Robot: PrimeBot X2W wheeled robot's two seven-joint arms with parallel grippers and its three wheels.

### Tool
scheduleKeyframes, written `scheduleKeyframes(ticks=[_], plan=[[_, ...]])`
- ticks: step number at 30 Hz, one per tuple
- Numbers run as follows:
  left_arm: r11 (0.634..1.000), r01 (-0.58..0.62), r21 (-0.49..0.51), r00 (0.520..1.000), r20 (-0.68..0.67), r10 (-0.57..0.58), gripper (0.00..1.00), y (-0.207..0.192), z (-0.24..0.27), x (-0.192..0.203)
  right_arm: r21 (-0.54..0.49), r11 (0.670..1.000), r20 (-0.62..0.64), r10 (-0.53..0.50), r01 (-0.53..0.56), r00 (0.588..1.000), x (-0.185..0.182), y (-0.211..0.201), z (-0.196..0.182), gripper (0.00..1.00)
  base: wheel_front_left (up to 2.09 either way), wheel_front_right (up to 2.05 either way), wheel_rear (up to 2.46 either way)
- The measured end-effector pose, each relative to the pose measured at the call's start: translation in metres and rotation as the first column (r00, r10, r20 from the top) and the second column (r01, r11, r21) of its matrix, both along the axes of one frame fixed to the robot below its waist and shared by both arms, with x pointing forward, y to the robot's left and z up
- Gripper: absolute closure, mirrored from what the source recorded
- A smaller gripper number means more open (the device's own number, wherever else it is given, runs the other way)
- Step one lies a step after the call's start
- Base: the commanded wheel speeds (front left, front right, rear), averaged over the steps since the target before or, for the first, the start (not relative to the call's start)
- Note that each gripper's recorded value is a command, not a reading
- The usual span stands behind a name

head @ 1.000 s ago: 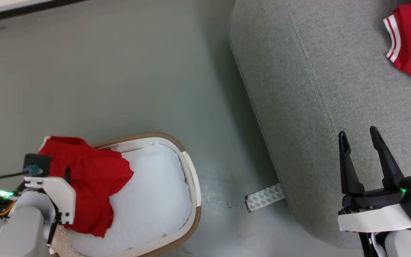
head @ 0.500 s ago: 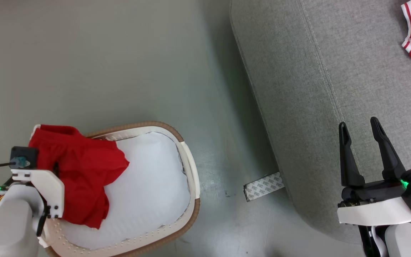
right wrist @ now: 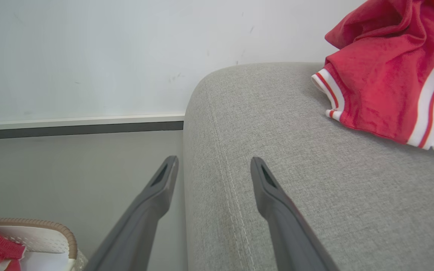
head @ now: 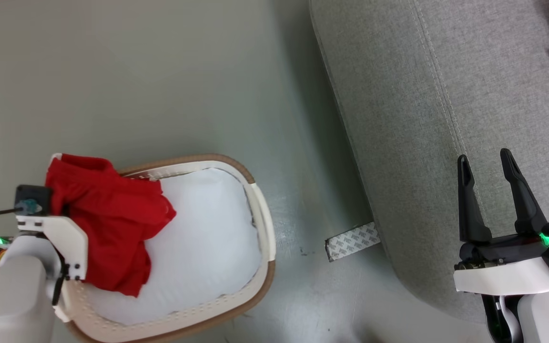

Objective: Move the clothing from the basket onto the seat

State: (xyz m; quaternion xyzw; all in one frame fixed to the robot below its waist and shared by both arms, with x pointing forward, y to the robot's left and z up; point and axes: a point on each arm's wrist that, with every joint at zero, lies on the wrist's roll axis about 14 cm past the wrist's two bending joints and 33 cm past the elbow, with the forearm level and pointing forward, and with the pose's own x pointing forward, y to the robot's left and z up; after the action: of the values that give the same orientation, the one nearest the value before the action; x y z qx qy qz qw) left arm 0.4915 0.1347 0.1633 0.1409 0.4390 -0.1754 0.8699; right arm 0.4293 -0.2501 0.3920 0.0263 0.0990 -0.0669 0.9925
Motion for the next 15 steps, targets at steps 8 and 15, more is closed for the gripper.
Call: scheduleKeyframes(ticks=[8, 15], plan=[[1.0, 0.005, -0.017, 0.999, 0.036, -0.004, 0.64, -0.002, 0.011, -0.001, 0.007, 1.0, 0.015, 0.003, -0.003, 1.0, 0.0, 0.002, 0.006, 0.0, 0.0, 0.0, 0.0], [1.0, 0.008, -0.025, 0.998, 0.06, -0.007, 0.59, -0.002, 0.021, -0.002, 0.015, 1.0, 0.031, 0.012, -0.013, 0.999, 0.002, 0.006, 0.011, 0.0, 0.0, 0.0, 0.0]])
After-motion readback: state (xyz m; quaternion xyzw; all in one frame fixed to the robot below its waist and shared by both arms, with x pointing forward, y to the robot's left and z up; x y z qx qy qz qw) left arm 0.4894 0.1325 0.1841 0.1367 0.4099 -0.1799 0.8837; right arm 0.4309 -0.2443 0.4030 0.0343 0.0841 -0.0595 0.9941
